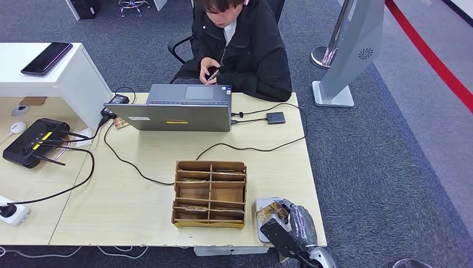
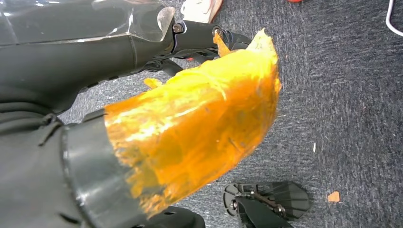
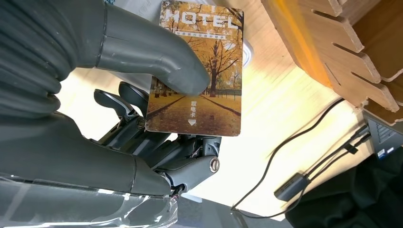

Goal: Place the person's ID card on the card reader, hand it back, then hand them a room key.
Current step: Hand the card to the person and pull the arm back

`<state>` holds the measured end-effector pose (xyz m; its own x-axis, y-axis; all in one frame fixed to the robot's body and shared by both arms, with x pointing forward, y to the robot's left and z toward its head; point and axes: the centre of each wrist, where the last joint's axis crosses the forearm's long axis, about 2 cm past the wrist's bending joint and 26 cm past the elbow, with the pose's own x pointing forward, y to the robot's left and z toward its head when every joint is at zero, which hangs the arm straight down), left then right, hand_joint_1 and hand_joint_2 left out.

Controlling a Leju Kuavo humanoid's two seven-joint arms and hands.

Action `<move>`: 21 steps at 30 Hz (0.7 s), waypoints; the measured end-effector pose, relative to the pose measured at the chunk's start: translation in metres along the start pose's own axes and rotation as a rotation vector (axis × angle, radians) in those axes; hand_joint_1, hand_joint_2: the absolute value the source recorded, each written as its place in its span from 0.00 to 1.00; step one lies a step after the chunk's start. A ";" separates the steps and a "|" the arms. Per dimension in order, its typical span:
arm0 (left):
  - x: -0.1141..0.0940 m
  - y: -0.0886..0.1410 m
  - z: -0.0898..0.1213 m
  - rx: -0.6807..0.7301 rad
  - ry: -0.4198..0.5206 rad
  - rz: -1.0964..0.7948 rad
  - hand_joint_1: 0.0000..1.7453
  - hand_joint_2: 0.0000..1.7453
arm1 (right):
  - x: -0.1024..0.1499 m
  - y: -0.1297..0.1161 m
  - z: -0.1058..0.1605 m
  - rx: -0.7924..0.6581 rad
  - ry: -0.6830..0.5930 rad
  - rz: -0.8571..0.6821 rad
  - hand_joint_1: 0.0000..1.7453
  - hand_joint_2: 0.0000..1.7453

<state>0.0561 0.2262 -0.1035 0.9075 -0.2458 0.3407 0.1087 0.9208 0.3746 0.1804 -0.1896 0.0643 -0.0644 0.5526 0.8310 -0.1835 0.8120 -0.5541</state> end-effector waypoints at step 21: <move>0.000 0.000 0.000 -0.002 -0.006 -0.015 0.00 0.00 | -0.002 0.001 -0.004 0.015 0.044 0.026 1.00 1.00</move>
<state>0.0556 0.2260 -0.1035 0.9035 -0.2612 0.3398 0.1231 0.9176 0.3780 0.1842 -0.1889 0.0618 -0.0259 0.5816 0.8131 -0.1972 0.7944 -0.5745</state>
